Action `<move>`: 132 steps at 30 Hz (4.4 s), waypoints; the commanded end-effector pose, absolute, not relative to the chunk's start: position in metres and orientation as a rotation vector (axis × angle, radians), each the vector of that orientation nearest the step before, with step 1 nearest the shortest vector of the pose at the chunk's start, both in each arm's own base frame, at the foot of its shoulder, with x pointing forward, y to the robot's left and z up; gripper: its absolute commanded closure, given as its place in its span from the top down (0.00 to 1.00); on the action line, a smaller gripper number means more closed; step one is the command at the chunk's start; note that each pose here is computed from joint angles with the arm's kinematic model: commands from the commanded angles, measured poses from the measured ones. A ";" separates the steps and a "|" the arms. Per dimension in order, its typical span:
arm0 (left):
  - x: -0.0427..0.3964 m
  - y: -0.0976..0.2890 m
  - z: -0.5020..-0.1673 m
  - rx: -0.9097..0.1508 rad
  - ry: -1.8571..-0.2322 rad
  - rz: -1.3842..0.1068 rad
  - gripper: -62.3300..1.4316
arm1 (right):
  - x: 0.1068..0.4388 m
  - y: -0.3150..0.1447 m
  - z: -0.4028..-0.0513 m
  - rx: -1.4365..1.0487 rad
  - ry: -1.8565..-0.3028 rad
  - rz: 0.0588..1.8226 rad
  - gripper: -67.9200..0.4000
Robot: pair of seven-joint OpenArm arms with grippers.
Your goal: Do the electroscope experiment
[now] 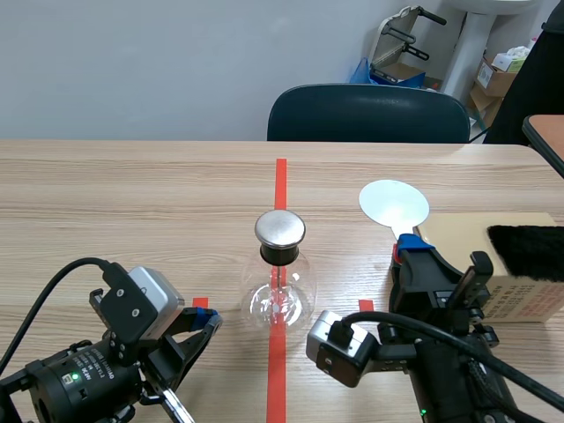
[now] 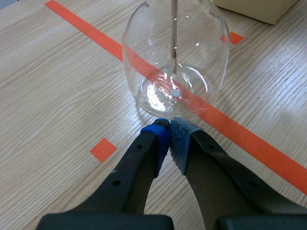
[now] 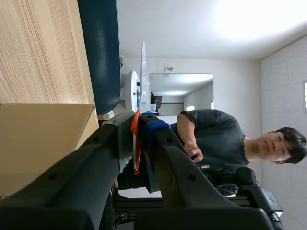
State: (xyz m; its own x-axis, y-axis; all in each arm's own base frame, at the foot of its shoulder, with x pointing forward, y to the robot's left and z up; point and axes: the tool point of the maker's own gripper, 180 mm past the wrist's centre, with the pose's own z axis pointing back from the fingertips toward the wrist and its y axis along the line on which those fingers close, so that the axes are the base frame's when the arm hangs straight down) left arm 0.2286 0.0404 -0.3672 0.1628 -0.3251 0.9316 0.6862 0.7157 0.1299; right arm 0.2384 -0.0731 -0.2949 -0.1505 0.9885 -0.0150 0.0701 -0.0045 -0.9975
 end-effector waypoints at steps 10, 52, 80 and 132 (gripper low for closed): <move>0.236 0.039 -0.356 -0.356 -1.248 -0.731 0.09 | 0.241 -0.074 -0.286 -1.210 -1.398 1.271 0.02; 0.235 0.039 -0.356 -0.359 -1.249 -0.730 0.09 | 0.242 -0.074 -0.285 -1.211 -1.402 1.276 0.02; 0.235 0.038 -0.356 -0.359 -1.249 -0.729 0.09 | 0.228 -0.030 -0.283 -1.096 -1.598 1.460 0.02; 0.235 0.039 -0.357 -0.358 -1.246 -0.730 0.09 | 0.222 -0.015 -0.283 -1.029 -1.628 1.534 0.02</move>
State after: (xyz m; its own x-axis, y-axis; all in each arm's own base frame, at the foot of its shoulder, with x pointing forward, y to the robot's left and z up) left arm 0.2294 0.0412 -0.3671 0.1614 -0.3266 0.9313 0.6819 0.7191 0.1340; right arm 0.2182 -0.0130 -0.2932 -0.4754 0.8790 -0.0366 0.0651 -0.0063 -0.9979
